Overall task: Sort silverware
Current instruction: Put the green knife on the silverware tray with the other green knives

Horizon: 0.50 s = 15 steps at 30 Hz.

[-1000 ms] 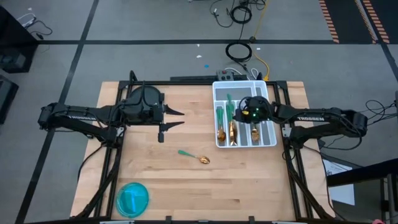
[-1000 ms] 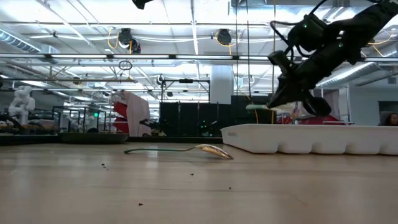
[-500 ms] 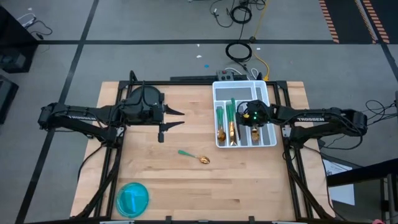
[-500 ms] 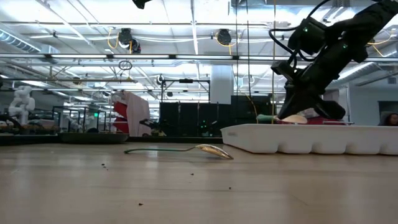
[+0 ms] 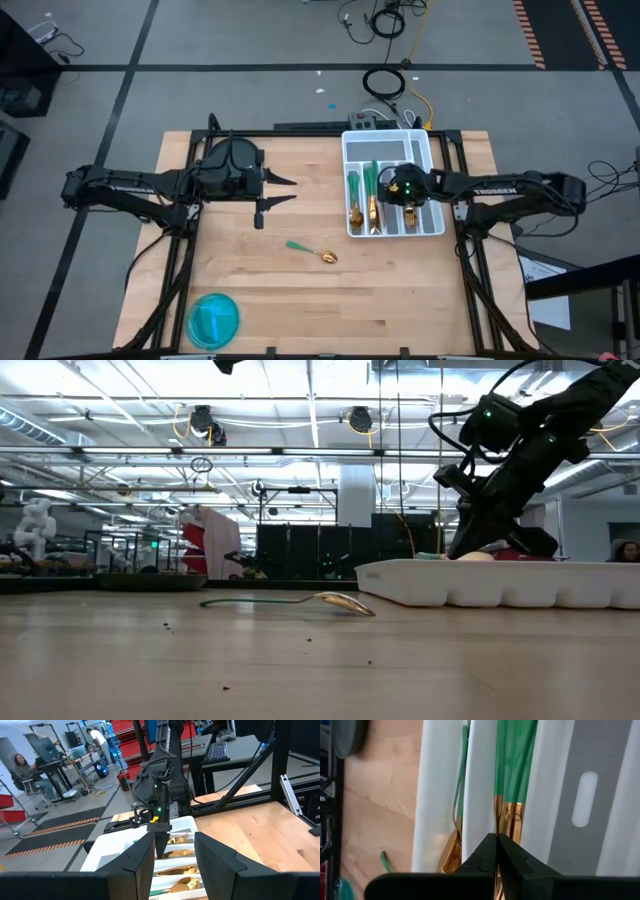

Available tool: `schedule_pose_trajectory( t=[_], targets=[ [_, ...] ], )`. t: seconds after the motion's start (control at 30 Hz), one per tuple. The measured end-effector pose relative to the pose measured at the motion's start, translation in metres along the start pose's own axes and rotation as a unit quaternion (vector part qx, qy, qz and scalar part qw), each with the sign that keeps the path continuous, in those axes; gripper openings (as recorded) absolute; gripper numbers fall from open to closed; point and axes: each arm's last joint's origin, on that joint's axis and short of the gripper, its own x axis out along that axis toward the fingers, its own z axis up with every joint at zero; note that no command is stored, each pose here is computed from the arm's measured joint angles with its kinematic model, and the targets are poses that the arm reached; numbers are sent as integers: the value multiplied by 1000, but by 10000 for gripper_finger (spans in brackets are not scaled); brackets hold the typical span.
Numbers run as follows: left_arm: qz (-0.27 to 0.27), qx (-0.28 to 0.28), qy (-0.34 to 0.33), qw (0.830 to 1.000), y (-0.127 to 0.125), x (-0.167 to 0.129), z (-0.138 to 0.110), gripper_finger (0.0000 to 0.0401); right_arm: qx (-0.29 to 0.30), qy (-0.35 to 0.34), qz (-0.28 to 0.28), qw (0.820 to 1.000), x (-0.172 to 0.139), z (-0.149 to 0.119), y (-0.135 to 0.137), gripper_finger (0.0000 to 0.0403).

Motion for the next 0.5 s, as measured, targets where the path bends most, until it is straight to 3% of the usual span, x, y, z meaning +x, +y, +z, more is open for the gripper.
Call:
schedule_pose_trajectory(
  t=[0.5],
  targets=[
    [0, 1, 0, 1000, 0, 0, 0, 145, -22, 14, -45, 999, 24, 2, 16, 0]
  ],
)
